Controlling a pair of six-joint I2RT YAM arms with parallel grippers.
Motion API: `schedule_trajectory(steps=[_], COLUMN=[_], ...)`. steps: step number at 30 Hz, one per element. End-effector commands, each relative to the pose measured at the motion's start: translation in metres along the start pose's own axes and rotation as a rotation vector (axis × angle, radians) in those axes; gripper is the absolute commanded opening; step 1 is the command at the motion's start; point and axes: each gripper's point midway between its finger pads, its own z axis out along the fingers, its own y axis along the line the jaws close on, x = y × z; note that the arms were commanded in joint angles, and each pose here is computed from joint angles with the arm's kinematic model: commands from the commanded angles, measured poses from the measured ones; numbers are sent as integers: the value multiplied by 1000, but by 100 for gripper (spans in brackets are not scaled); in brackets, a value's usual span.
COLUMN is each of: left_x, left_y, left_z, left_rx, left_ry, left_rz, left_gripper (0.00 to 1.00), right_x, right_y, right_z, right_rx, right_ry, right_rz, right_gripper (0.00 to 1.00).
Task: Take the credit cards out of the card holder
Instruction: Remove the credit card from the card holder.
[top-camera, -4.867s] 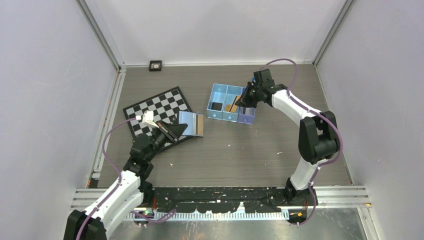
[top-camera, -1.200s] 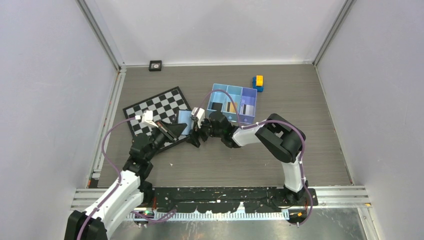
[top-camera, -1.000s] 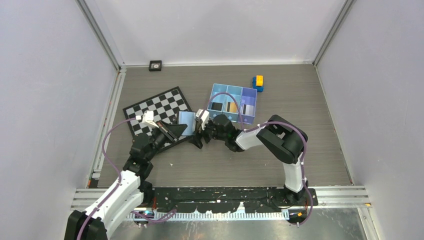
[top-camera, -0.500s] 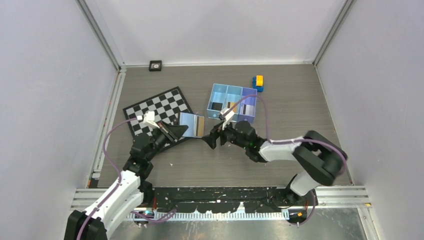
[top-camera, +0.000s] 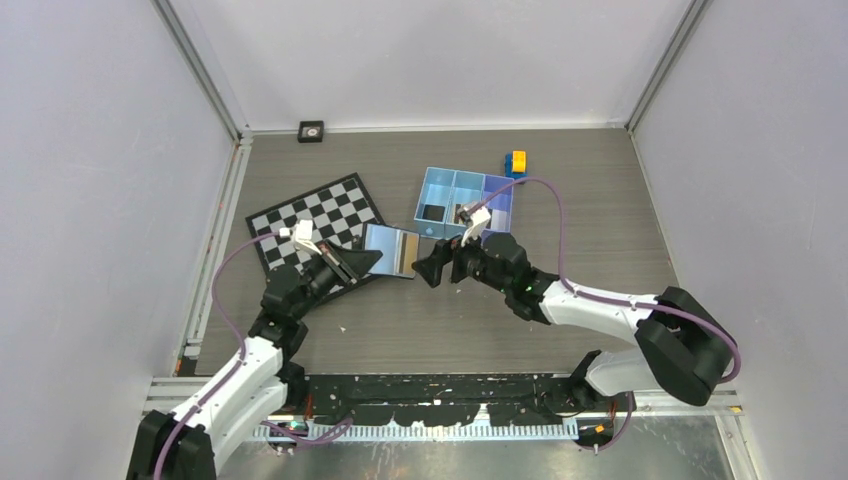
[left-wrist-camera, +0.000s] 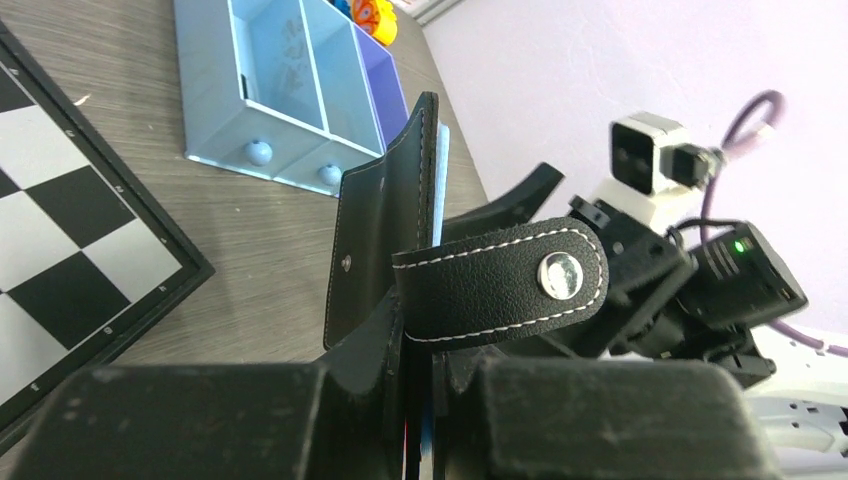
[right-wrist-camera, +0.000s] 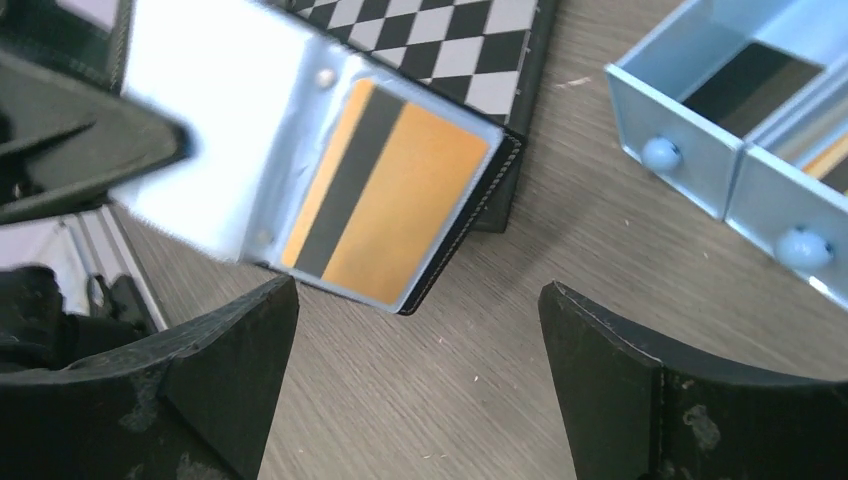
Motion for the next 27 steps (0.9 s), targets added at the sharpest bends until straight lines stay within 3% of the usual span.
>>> schedule_trajectory(steps=[1,6,10,27], left_x=[-15,-13,-12,-19], left_y=[-41,-47,-57,-105], left_z=[4,6,7,-5], left_rx=[167,209,265,489], left_ry=[-27,-12,1,20], left_rz=[20,14,15,14], left_gripper=[0,0,0,0], right_x=[-45,-60,-59,-66], right_y=[-9,-20,-18,24], right_z=[-6,-23,-27,-27], right_rx=[30,-68,-109,-449], right_ry=[-78,-99,-54,-82], right_rz=[242,417,419,483], right_gripper=[97,98,98,98])
